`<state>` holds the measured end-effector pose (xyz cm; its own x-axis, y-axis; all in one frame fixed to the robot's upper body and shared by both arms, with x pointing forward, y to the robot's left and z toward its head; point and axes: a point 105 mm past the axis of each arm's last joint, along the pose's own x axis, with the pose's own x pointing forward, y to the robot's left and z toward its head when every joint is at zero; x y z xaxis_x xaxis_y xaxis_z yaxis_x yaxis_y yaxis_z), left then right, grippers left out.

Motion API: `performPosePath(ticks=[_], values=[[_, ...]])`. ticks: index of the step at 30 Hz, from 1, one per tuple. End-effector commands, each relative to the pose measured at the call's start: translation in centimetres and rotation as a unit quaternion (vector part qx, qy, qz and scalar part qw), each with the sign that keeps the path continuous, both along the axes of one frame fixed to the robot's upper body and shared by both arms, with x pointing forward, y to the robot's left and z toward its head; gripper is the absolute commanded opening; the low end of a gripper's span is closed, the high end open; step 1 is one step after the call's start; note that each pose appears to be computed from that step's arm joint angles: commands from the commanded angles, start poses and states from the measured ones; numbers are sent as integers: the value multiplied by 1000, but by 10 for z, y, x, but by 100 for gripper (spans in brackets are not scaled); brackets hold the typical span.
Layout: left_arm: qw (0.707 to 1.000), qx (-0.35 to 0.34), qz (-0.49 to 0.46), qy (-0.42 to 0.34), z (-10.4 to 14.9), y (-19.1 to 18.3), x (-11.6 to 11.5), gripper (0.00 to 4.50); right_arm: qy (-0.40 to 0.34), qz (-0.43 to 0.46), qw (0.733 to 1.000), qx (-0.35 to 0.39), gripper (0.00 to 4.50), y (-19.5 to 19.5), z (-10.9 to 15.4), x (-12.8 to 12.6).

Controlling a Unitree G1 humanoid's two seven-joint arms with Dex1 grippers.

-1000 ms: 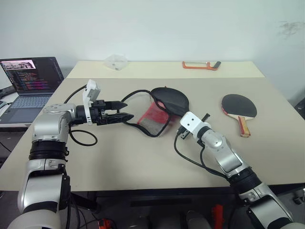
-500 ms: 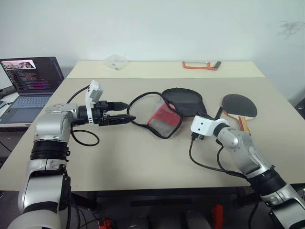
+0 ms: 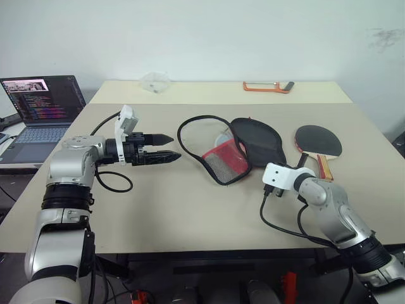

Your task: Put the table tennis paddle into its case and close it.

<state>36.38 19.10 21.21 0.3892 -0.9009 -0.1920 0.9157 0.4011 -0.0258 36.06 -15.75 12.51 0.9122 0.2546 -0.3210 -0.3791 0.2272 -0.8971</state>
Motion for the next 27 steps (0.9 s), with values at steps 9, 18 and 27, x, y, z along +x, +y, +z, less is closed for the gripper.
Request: performPosePath(ticks=[9,18,27], values=[[999,10,-22,-36,21,-5,5,450,54,-15,998,-17,2,-19,2,-25],[998,10,-37,-40,22,-12,9,450,96,-23,995,15,2,-4,-18,-27],[998,13,-43,-40,21,-14,9,450,168,20,984,59,258,-2,-2,-49]])
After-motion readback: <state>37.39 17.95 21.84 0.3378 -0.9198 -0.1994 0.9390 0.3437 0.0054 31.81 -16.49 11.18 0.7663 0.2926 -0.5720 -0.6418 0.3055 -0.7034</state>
